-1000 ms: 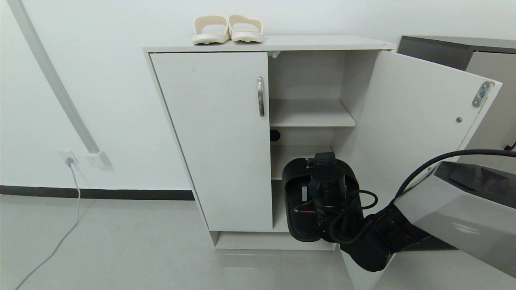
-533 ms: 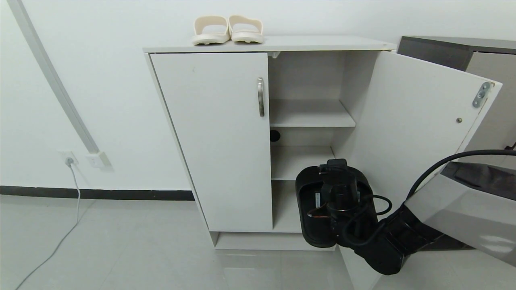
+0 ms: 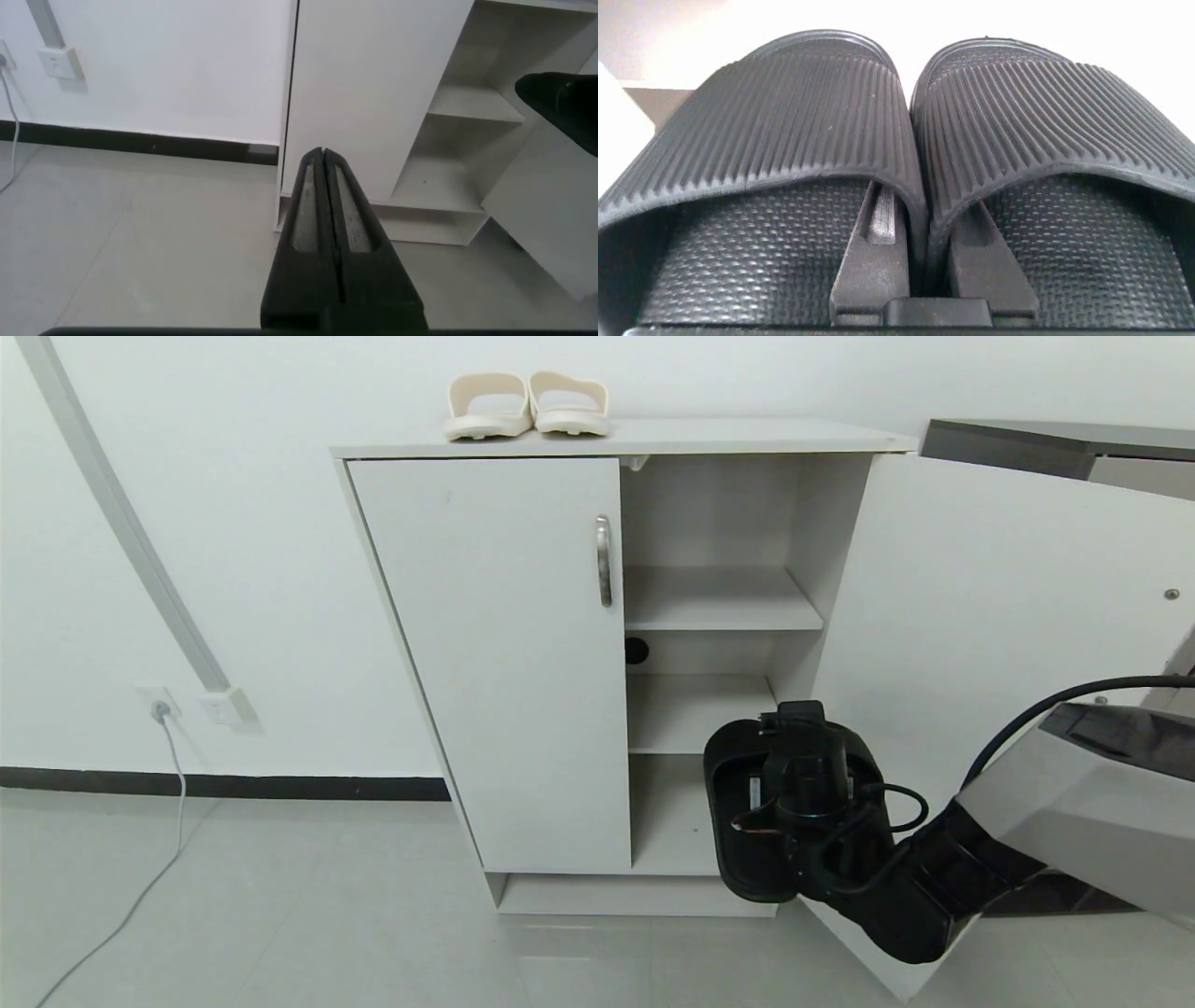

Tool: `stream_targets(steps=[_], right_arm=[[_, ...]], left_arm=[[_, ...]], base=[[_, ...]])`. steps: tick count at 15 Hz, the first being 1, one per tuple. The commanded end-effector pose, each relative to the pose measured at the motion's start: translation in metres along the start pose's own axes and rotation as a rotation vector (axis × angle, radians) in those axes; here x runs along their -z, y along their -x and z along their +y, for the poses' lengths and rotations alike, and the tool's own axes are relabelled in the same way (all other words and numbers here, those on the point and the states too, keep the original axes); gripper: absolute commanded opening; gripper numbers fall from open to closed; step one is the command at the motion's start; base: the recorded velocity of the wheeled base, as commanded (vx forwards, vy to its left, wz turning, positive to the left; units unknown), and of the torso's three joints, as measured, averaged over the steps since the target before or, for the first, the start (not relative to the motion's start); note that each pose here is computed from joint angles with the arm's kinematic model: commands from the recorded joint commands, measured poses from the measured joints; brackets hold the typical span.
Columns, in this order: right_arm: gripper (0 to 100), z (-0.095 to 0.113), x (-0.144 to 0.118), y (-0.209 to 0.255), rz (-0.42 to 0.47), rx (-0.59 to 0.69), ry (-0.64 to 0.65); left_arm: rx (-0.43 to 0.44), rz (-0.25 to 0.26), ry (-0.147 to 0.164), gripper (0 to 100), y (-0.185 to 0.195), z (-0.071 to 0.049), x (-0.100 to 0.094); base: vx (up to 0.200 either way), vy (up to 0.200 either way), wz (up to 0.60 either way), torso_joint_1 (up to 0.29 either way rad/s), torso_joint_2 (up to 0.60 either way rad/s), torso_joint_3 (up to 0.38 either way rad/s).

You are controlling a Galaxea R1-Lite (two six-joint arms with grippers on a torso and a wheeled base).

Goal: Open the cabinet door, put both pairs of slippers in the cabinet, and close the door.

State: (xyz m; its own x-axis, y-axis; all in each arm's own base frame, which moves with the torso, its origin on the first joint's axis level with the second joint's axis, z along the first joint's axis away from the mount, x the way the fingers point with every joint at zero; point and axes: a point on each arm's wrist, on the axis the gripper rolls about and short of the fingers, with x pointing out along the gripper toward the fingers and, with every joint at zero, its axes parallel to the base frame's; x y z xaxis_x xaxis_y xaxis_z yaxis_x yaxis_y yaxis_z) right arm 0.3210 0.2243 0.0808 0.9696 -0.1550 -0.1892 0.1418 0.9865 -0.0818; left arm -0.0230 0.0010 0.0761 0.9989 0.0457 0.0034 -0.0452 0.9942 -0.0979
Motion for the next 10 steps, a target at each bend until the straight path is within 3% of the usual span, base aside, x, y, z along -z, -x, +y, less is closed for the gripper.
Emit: stream_targets(steps=[1, 4, 7, 10], right_arm=[[0, -0.001, -0.002, 0.0, -0.004, 0.001, -0.004], [0, 0.001, -0.003, 0.002, -0.007, -0.012, -0.007], [0, 0.03, -0.008, 0.029, -0.04, -0.224, -0.023], [0, 0.042, -0.005, 0.029, -0.044, -0.246, -0.024]], left_arm=[[0.0, 0.002, 0.0, 0, 0.0, 0.0, 0.0], [0.0, 0.0, 0.0, 0, 0.0, 0.0, 0.0], [0.0, 0.002, 0.0, 0, 0.0, 0.0, 0.0], [0.0, 0.0, -0.001, 0, 0.0, 0.0, 0.0]], base=[[0.0, 0.0, 0.0, 0.0, 0.0, 0.0], [0.0, 0.0, 0.0, 0.0, 0.0, 0.0], [0.0, 0.0, 0.0, 0.0, 0.0, 0.0], [0.0, 0.0, 0.0, 0.0, 0.0, 0.0]])
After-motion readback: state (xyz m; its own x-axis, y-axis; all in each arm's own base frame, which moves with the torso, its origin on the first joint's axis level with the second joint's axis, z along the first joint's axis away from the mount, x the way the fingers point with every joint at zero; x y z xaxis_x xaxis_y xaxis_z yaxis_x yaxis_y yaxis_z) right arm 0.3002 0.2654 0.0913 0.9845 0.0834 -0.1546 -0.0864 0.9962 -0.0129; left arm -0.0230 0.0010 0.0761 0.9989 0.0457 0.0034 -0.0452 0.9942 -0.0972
